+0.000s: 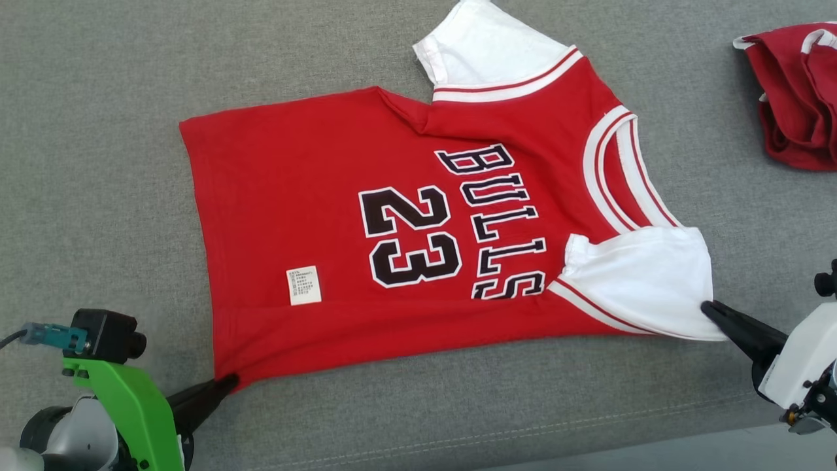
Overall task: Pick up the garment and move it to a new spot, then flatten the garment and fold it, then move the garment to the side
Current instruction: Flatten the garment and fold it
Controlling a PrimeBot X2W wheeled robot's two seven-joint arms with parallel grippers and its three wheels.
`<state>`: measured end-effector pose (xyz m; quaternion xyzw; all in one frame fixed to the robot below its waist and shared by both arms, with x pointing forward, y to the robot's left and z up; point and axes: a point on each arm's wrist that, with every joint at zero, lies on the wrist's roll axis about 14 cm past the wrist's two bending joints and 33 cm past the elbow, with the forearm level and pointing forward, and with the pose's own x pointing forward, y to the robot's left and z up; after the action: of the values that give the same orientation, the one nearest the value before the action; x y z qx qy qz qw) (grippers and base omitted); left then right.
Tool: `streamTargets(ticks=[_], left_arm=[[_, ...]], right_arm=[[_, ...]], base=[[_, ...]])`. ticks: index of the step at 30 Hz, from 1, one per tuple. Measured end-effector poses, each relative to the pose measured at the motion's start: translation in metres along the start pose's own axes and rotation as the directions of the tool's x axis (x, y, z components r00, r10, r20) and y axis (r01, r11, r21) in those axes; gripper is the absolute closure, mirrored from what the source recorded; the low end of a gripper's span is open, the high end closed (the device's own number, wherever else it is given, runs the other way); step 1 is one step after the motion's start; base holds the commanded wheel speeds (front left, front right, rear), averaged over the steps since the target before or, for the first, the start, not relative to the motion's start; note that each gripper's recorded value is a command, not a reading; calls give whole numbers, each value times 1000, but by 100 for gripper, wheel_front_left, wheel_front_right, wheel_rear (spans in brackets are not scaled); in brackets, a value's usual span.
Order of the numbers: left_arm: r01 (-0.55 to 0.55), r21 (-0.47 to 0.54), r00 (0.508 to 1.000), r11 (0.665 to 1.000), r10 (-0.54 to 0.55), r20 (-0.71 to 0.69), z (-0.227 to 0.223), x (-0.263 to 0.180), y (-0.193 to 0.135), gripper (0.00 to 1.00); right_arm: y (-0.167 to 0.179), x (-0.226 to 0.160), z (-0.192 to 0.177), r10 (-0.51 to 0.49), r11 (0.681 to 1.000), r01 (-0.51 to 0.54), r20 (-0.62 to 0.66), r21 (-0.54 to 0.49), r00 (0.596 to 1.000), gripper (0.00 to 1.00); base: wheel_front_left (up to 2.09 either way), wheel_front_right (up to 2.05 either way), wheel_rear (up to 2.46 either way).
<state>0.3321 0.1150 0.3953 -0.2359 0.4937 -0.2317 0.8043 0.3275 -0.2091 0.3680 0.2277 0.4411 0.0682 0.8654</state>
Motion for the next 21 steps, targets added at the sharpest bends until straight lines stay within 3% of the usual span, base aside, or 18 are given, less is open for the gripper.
streamTargets(ticks=[8,21], left_arm=[[-24,-21,998,999,23,-61,-18,-11,9,100],[-34,-22,997,999,33,-74,-20,-10,13,100]], right_arm=[[-3,-12,-19,-13,999,15,-30,49,999,100],[0,-13,-20,-14,999,15,-52,31,999,100]], base=[[0,0,0],[0,0,0]])
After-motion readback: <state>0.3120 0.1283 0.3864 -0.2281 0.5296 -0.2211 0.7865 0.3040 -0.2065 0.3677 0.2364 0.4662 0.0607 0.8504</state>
